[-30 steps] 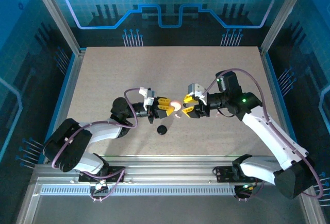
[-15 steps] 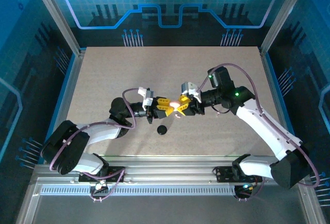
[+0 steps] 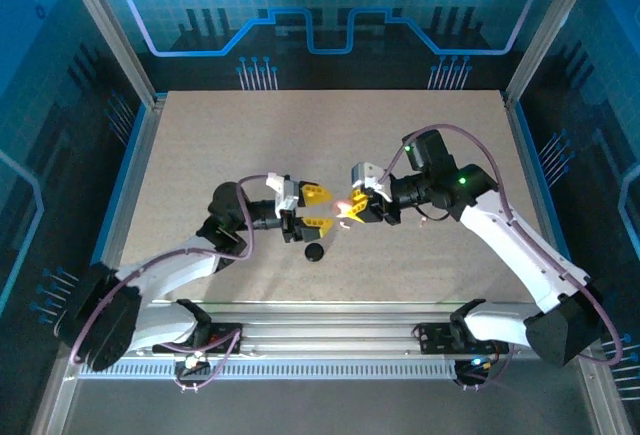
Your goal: Insert the wireless bluetooth earbuds into the charging case
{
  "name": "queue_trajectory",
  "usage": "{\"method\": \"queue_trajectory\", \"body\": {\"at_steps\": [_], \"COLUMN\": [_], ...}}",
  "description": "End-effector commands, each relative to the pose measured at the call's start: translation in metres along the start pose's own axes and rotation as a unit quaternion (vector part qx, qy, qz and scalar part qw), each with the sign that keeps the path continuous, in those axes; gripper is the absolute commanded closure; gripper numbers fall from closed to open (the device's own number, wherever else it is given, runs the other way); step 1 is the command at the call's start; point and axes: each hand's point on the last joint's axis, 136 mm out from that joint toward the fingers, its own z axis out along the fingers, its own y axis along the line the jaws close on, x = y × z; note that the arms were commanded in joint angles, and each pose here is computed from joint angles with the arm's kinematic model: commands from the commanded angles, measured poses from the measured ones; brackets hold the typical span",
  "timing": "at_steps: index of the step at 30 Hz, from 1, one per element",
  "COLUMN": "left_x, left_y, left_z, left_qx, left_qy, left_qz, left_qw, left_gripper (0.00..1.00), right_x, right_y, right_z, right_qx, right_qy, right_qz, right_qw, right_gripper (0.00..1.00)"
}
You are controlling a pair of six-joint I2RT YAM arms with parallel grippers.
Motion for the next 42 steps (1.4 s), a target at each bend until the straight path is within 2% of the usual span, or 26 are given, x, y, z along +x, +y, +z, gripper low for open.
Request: {"method": "queue_trajectory", "body": {"at_steps": [1,5,8,16,27,36,42], "left_x": [0.026,0.033,0.039,0.05,0.052,0.052,0.053], "left_y": [-0.003,-0.006,-0.007,-0.002,-0.001,0.001,0.001], "left_z": [-0.009,-0.016,-0.016,-0.012,-0.004,-0.004,-0.005], "left_qx": [-0.009,-0.012,-0.007,-0.01,0.0,-0.006,-0.007], "left_qy": [0.11,0.147,0.156,0.162,0.148,0.147,0.147], "left_qz": [0.05,0.071,0.067,0.051,0.035,0.041,0.039], "left_qw": [0.993,0.987,0.985,0.985,0.988,0.988,0.988], "left_gripper": [0.39,0.39,0.4,0.4,0.49,0.55,0.53], "right_x": [0.02,0.03,0.029,0.011,0.004,-0.003,-0.006], "right_y": [-0.004,-0.011,-0.011,0.002,0.009,0.011,0.009], "right_z": [-0.006,-0.003,0.004,0.025,0.046,0.048,0.045], "right_qx": [0.039,0.055,0.054,0.026,-0.019,-0.027,-0.018], "right_qy": [0.086,0.138,0.151,0.122,0.089,0.069,0.061], "right_qz": [-0.036,-0.068,-0.093,-0.144,-0.124,-0.124,-0.125], "right_qw": [0.995,0.986,0.983,0.982,0.988,0.989,0.99], "right_gripper": [0.88,0.88,0.88,0.88,0.88,0.88,0.88]}}
